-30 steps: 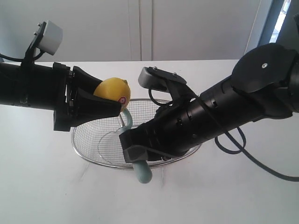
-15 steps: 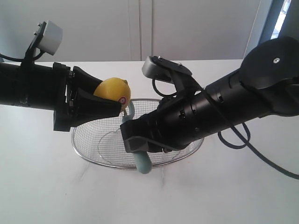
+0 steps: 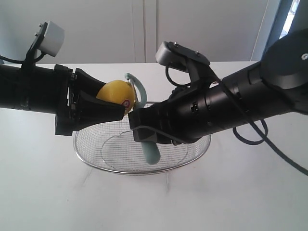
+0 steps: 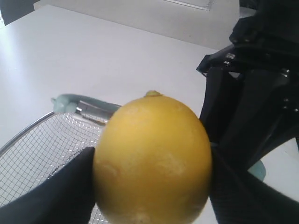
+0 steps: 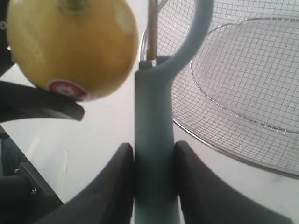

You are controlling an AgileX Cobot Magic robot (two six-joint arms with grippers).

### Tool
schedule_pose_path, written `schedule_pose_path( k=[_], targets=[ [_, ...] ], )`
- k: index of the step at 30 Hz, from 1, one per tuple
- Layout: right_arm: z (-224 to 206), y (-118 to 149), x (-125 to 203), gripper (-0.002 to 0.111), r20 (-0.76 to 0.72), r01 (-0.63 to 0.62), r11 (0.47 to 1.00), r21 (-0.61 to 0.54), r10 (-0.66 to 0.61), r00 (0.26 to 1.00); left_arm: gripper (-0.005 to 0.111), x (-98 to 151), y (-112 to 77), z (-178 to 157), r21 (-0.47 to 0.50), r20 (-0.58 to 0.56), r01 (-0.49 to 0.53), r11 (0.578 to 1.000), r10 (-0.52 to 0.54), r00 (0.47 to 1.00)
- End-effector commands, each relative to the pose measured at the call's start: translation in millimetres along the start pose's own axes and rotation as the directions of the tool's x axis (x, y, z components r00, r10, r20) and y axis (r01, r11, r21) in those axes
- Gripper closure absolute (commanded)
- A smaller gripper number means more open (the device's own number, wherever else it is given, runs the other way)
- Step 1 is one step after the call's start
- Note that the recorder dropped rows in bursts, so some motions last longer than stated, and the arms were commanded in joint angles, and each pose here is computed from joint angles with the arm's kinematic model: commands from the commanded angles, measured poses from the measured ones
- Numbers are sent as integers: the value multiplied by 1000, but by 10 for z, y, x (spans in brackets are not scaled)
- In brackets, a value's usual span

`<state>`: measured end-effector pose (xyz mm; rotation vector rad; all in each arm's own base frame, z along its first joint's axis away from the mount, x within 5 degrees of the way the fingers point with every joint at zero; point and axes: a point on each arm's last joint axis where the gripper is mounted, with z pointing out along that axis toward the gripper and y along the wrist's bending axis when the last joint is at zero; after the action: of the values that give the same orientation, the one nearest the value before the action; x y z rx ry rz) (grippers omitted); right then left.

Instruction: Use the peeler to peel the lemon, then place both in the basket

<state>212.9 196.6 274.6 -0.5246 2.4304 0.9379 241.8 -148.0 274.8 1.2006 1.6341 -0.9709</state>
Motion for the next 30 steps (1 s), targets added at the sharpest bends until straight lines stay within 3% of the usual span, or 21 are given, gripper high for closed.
schedule_pose_path(
  k=[1,18,30],
  targets=[
    [-107,39,-25,108,48,9,1000,0,-9,999,107,-32,-35,4,19,41,19,1000,-19,999],
    [71,-64,2,108,-6,-9,1000,30,9,1000,107,-33,-38,4,22,42,16,1000,-17,999],
    [190,-94,111,108,-135,-8,1000,3,9,991,107,-33,-38,4,22,42,16,1000,-17,999]
  ],
)
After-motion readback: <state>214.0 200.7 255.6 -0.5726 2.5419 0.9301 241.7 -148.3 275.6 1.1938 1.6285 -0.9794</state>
